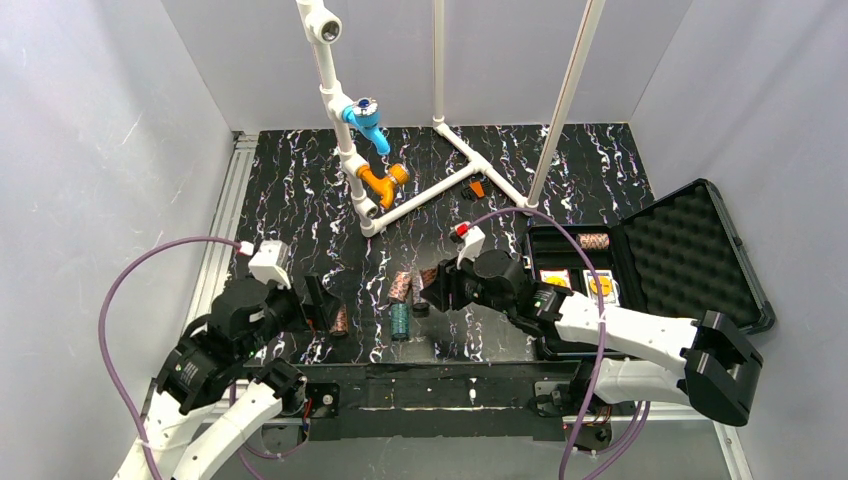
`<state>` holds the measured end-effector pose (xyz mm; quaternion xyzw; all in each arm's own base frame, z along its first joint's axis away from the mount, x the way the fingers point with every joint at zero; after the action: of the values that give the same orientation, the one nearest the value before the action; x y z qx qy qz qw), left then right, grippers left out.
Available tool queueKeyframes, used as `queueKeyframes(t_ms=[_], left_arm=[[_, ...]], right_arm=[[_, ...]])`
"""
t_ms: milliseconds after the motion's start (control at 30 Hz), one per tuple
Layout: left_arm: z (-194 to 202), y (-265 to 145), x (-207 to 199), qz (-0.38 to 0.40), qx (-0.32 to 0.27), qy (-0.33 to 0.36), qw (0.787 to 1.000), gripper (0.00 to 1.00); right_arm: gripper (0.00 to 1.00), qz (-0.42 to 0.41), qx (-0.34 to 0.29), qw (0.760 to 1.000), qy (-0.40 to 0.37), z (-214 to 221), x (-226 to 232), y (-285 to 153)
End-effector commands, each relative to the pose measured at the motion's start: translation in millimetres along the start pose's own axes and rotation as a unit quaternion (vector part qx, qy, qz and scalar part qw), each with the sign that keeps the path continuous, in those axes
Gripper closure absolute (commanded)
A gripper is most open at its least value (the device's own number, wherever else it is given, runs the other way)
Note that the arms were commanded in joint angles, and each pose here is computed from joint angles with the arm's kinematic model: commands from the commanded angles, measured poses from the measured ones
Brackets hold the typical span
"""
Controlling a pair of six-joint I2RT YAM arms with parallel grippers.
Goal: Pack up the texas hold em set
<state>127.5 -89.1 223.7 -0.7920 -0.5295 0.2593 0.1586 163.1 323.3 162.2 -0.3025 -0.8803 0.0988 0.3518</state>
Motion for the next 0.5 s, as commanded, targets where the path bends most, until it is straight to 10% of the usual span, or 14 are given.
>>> queueKeyframes(t_ms=[0,200,467], left_arm=[[-3.9,-3.7,16.7,-0.040,-0.031,0.005,0.999,0.02],[-1.3,2.8,13.4,-0.037,-0.007,0.010,0.999,0.02],[-3.5,1.8,17.7,-0.048,-0.015,-0.001,0.999,0.02]], right_arm=[[0.99,0.016,-0.101,0.995,0.021,-59.8,17.1,-10.3],[0.99,0.114,-0.156,0.979,0.056,-79.5,-12.6,-20.6],[0.99,0.320,-0.273,0.898,0.128,-109.1,-74.2,-69.1]])
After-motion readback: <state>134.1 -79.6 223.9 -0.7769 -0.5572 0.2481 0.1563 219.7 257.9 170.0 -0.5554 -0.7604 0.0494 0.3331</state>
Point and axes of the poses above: each gripper's point midway between its finger pads, its own y axis out along the fingers, its own x axis along the line the jaws close on, z = x × y, the point moved 1 cm from there along -y, back along the fingers, and after that the axes turned 8 degrees about y, right-handed, at the moved point
